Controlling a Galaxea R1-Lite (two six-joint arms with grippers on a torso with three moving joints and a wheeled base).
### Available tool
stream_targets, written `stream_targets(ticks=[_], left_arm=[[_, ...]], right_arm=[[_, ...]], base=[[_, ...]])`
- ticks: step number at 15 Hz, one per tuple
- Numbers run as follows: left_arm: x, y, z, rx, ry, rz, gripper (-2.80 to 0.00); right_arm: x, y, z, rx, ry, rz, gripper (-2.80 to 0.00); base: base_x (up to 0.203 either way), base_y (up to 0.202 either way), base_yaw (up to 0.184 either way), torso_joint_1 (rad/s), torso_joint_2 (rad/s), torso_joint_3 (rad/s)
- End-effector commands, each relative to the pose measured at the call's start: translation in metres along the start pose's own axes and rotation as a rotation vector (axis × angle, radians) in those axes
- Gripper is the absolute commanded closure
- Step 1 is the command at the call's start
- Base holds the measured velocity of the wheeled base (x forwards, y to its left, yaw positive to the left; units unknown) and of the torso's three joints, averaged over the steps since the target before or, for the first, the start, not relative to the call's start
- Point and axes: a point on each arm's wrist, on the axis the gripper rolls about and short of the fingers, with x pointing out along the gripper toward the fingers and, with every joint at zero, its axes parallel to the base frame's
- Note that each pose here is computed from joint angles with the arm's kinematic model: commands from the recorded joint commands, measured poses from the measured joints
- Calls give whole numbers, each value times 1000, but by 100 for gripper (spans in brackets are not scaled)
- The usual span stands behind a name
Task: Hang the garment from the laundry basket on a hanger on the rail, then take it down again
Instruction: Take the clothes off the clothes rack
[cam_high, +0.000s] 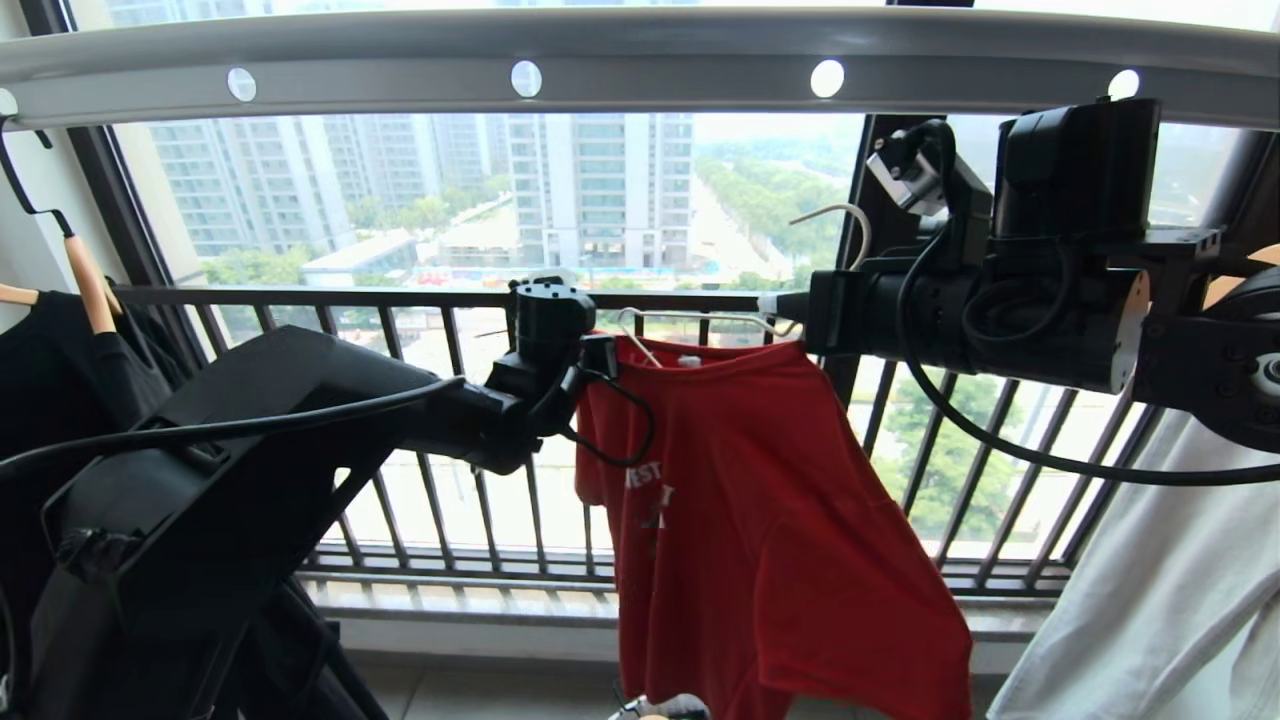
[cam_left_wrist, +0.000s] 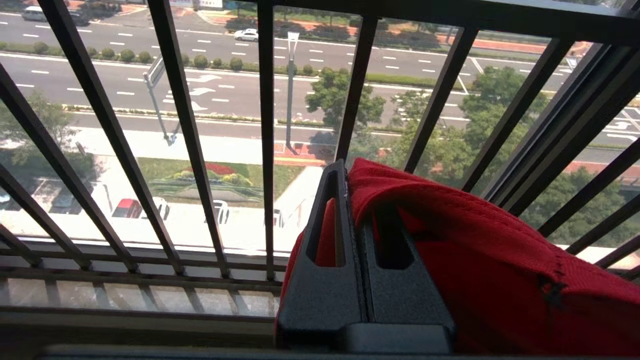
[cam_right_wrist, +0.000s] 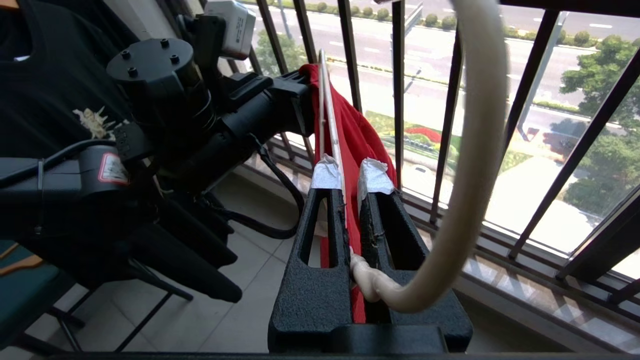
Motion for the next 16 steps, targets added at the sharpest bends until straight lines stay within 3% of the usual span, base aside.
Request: stream_targets(ticks=[1, 5, 8, 16], left_arm=[[-9, -11, -23, 60, 62, -23, 0], [-42, -41, -39, 143, 128, -105, 0], [-60, -55, -49, 180, 161, -150, 0], [-122, -70, -5, 158, 113, -251, 0]], right_arm=[[1, -1, -1, 3, 2, -1, 0], [6, -1, -3, 7, 7, 0, 0], [21, -4, -7, 19, -47, 7, 0], [66, -15, -25, 65, -252, -50, 0]], base=[[0, 0, 0, 0, 0, 0], [0, 0, 0, 0, 0, 0], [0, 0, 0, 0, 0, 0], [0, 0, 0, 0, 0, 0]])
